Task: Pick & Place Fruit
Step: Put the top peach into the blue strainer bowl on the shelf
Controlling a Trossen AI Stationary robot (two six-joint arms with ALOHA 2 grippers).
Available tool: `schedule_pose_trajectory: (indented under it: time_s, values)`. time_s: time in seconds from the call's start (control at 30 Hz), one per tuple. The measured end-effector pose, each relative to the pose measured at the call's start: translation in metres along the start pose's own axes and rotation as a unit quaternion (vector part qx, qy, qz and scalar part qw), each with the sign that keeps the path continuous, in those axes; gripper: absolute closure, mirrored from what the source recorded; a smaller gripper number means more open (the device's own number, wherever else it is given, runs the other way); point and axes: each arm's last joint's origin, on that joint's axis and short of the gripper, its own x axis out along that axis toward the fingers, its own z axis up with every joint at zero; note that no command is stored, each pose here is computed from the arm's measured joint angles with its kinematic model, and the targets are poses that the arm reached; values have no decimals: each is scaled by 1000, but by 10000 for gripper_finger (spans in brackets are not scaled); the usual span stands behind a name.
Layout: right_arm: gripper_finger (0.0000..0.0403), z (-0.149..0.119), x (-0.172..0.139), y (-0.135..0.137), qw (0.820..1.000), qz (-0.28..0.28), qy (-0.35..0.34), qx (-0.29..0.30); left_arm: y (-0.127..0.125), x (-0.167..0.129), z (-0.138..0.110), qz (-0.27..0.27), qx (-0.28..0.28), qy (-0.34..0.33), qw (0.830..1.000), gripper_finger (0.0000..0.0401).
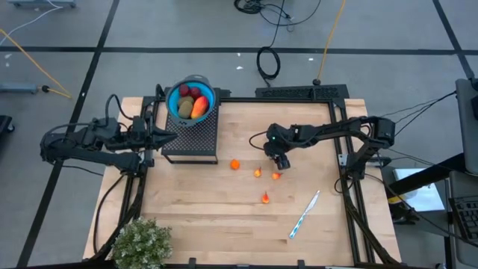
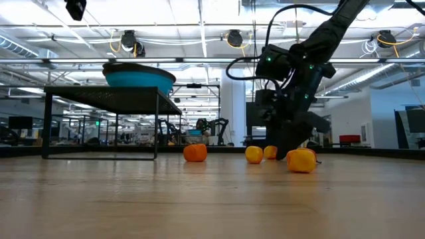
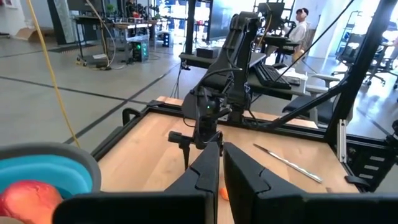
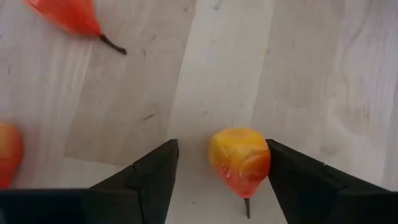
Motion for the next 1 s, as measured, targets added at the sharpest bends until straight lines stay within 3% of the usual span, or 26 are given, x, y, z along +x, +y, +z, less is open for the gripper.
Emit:
schedule_pose_trajectory:
  time_s: [0.23, 0.63, 0.83, 1.0]
  values:
    - [219, -1, 0, 1, 1000, 2, 1, 23, 0, 0, -2, 2, 2, 8, 1000, 399]
    - [298, 6, -22, -1, 997, -44, -22, 53, 0, 0, -3, 3, 8, 14, 1000, 374]
    - [294, 22, -65, 3, 985, -47, -117, 115, 0, 0, -2, 3, 6, 11, 1000, 387]
    - [296, 34, -120, 7, 951, 0, -267, 155, 0, 2, -1, 3, 4, 9, 1000, 398]
